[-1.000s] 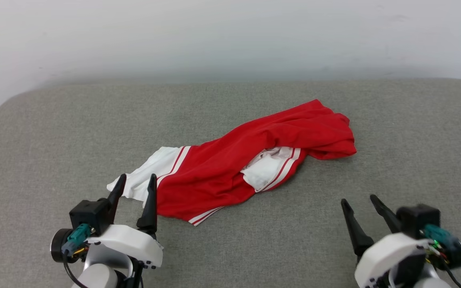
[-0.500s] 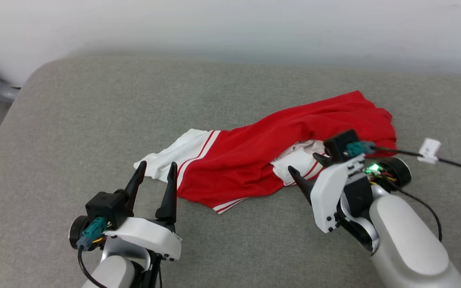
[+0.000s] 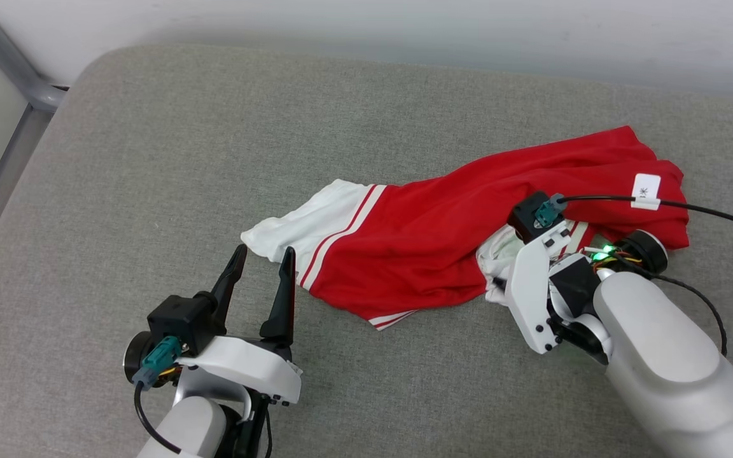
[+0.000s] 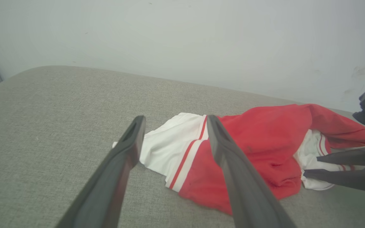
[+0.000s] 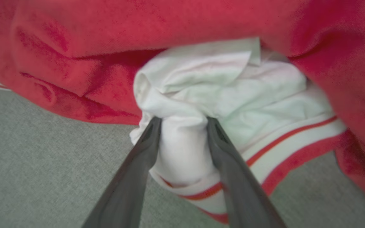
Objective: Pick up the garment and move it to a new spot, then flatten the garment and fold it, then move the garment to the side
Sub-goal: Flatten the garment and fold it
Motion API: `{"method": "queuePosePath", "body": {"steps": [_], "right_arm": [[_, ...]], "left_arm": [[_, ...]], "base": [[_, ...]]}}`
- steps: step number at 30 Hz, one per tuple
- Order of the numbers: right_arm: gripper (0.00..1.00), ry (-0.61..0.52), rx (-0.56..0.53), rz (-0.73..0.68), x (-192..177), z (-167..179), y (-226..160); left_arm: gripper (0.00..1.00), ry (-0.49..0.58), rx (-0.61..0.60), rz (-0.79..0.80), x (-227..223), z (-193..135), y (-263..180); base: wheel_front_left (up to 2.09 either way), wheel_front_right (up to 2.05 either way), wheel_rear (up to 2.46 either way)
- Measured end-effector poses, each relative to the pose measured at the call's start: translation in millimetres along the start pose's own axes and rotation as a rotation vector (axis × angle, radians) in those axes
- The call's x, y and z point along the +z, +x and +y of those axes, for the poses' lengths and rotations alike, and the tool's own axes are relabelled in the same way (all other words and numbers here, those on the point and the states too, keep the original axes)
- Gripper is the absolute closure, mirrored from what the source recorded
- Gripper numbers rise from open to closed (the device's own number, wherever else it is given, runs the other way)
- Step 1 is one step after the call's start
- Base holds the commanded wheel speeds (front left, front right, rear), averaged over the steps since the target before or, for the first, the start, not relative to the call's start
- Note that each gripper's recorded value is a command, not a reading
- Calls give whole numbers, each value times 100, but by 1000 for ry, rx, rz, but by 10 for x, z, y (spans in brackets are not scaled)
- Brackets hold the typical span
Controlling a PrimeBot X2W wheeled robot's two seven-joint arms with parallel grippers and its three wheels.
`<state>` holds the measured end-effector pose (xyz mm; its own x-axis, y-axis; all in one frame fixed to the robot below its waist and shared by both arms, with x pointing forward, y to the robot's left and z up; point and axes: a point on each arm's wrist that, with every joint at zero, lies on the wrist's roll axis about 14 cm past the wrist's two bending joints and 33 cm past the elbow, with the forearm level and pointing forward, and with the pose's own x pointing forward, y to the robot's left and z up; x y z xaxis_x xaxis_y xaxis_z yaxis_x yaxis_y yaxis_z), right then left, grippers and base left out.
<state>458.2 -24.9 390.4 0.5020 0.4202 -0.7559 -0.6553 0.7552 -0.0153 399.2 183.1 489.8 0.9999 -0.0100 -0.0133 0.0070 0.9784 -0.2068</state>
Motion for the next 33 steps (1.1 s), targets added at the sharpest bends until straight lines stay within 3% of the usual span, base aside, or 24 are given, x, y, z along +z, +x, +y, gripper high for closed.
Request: {"method": "queuePosePath", "body": {"steps": [1, 9, 14, 22, 27, 29, 30, 33], "right_arm": [[100, 4, 1, -1, 6, -8, 6], [100, 60, -16, -174, 201, -80, -201], [100, 128, -41, -275, 133, -118, -474], [100, 335, -151, -303, -529, -223, -967], [100, 465, -205, -230, -1077, -120, -1120], [56, 491, -216, -210, -1209, -68, -1135], [0, 508, -218, -207, -1249, -41, -1133], [0, 526, -226, -247, -1240, 22, -1131]], "left_arm": [[0, 1, -1, 0, -1, 2, 1], [0, -1, -2, -13, 25, -12, -22], [0, -1, -16, -13, 25, -54, -63], [0, -8, -41, 8, -7, -159, -185], [0, -14, -76, 30, -37, -280, -231], [0, -12, -87, 33, -36, -317, -233], [0, -11, -91, 37, -44, -327, -235], [0, -7, -99, 41, -47, -342, -238]], "base": [[0, 0, 0], [0, 0, 0], [0, 0, 0], [0, 0, 0], [0, 0, 0], [0, 0, 0], [0, 0, 0], [0, 0, 0]]}}
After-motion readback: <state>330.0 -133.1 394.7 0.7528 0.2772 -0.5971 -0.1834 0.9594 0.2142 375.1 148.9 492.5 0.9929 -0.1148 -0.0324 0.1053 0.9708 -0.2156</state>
